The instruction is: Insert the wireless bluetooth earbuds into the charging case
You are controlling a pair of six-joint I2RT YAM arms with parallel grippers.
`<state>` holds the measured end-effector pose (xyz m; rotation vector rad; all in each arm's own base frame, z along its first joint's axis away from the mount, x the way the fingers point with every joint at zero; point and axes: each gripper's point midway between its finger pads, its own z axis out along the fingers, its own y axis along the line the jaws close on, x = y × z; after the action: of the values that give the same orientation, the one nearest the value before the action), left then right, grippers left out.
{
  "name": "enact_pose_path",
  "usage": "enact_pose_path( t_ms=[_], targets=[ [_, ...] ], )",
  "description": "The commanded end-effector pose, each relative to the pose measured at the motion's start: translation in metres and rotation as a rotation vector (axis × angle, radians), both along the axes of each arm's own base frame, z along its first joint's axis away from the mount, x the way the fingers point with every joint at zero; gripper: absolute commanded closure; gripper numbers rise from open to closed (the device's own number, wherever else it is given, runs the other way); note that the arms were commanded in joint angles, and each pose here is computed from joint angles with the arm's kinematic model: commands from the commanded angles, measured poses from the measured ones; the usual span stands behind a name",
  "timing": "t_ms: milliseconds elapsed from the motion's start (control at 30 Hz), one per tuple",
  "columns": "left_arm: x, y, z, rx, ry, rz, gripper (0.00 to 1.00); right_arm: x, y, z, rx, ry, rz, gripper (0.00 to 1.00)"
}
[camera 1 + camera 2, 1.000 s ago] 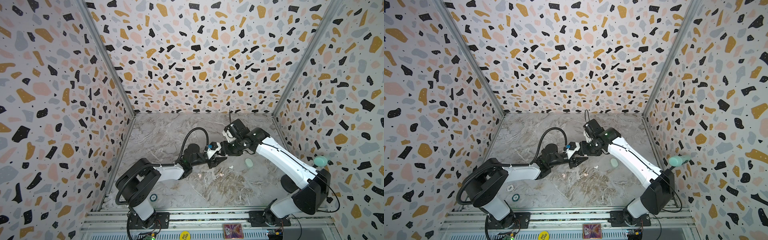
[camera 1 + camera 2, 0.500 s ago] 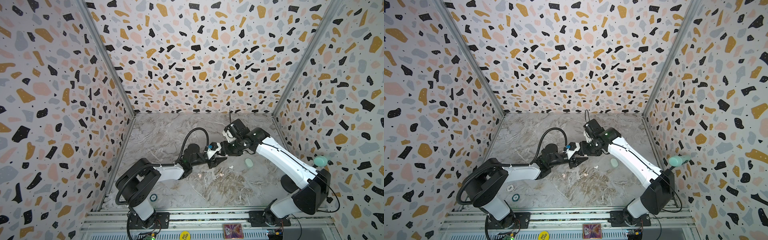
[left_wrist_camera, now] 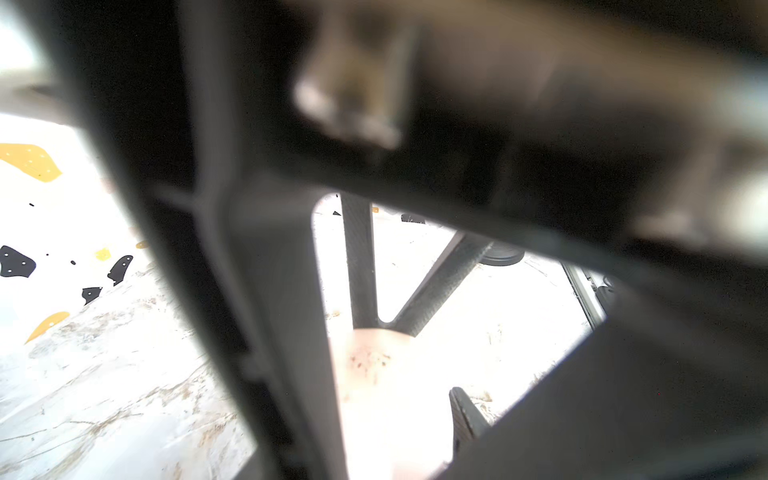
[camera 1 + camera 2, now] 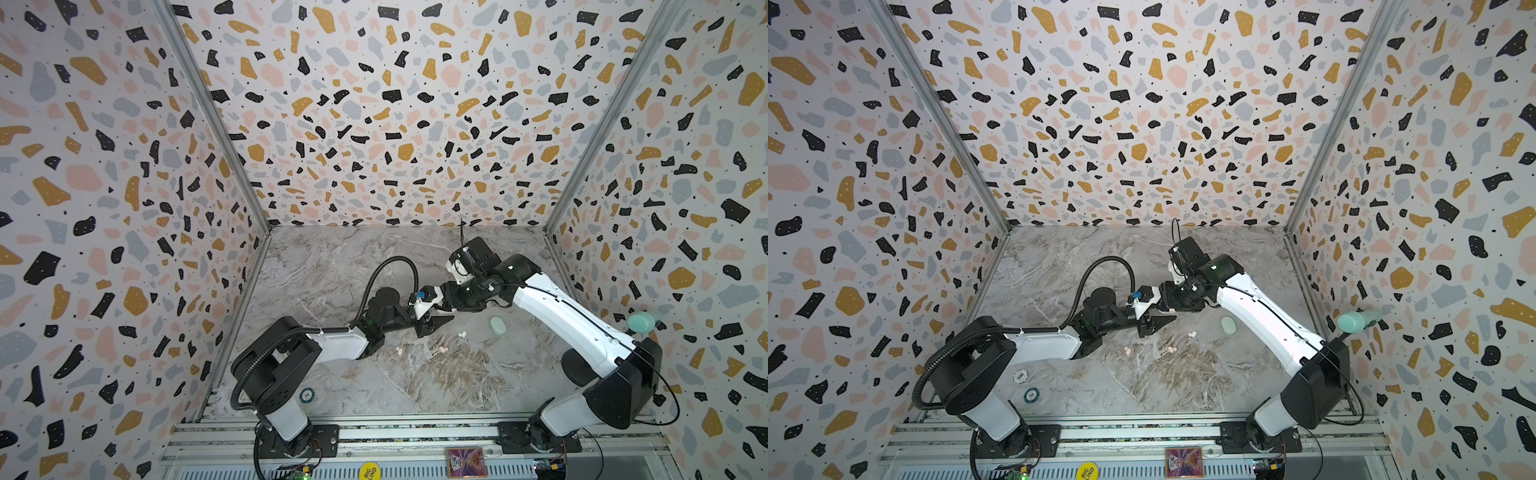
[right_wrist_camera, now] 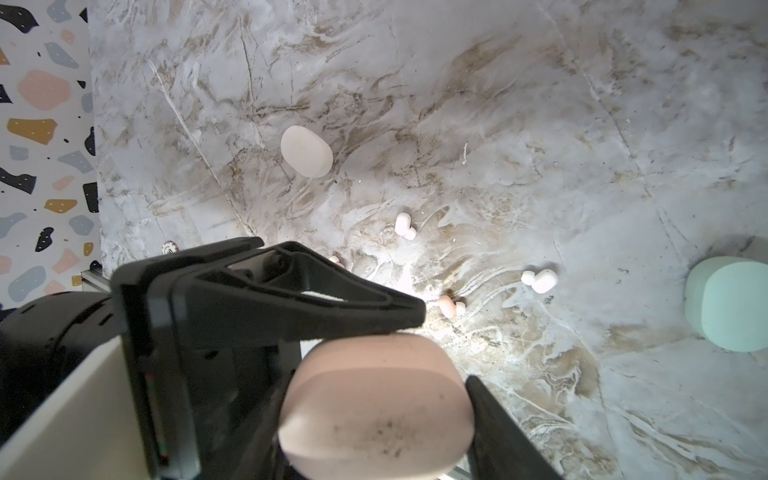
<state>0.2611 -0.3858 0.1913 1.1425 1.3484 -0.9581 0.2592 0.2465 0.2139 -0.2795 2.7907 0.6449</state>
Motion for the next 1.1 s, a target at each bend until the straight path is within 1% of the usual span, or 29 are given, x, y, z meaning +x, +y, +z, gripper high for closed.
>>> enact_pose_path(
  t_ms=[0,433,700,800,1067],
  targets=[
    [-0.002,-0.004,0.014,-0.018,-0.045,-0.015,0.47,-0.002,0.011,0.034,0.096,-0.054,0.029,0.40],
    [-0.002,-0.004,0.015,-0.023,-0.040,-0.018,0.58,-0.002,0.014,0.035,0.105,-0.052,0.036,0.40],
    [-0.005,-0.005,0.020,-0.040,-0.037,-0.032,0.61,-0.005,0.015,0.030,0.105,-0.035,0.045,0.40],
    [-0.006,-0.005,0.022,-0.053,-0.031,-0.038,0.61,-0.006,0.014,0.030,0.104,-0.036,0.044,0.37],
    [-0.013,-0.002,0.024,-0.079,0.001,-0.055,0.61,-0.008,0.011,0.041,0.127,-0.063,0.034,0.25]
  ],
)
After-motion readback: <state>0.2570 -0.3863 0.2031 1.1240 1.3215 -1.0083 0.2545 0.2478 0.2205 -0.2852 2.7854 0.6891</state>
